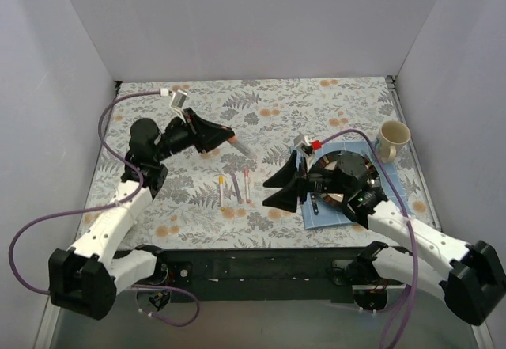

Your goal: Insert the pens into the pen caps

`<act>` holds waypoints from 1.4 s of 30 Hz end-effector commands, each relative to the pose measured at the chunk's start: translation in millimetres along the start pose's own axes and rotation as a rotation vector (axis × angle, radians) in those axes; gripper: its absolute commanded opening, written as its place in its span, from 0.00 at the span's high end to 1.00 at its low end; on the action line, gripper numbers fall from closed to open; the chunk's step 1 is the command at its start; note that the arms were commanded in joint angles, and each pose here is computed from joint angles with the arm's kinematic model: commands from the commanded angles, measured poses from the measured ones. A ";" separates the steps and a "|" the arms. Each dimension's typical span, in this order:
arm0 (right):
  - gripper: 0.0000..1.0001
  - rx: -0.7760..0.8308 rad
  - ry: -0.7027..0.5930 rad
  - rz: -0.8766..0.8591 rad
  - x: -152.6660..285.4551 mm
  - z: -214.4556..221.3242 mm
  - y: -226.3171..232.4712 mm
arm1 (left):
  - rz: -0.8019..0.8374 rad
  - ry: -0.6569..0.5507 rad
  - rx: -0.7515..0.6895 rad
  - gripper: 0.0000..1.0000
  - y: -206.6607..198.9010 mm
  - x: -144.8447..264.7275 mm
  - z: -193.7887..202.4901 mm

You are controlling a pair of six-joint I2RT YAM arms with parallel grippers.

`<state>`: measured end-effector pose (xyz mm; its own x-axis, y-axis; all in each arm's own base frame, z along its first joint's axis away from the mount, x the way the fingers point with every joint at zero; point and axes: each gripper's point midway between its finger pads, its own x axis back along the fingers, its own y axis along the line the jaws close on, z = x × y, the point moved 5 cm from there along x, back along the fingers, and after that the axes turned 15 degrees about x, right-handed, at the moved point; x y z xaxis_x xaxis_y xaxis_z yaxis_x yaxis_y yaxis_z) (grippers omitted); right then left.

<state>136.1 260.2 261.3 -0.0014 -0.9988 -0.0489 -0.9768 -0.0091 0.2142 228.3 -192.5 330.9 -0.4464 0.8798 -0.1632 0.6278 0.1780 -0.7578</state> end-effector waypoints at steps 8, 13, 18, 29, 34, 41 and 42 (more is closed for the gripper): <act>0.13 0.149 0.007 0.154 39.3 0.2 21.6 | -0.555 0.514 0.007 1.00 136.7 40.6 -6.0; 0.09 0.171 0.048 0.144 42.2 3.6 23.1 | -0.511 0.637 0.123 1.00 155.7 35.7 3.5; 0.08 0.190 0.061 0.146 42.0 1.8 21.4 | -0.633 0.695 0.239 1.00 185.5 45.9 22.2; 0.08 0.191 0.071 0.128 40.1 1.1 21.8 | -0.860 0.730 0.351 0.90 226.0 77.6 65.0; 0.08 0.201 0.056 0.147 42.1 -5.4 23.1 | -0.871 0.717 0.343 0.71 232.2 75.7 63.5; 0.08 0.188 0.027 0.178 44.4 -12.1 25.1 | -0.947 0.656 0.283 0.52 230.7 70.5 39.8; 0.08 0.180 0.027 0.190 44.3 -11.5 23.5 | -0.951 0.639 0.267 0.52 227.9 68.3 33.4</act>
<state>112.0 216.2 248.6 -0.1426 -0.9875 0.0675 -0.9867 0.1473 0.0693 297.3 -110.2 95.3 -0.0832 0.5604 0.8240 -0.0043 0.8267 -0.5626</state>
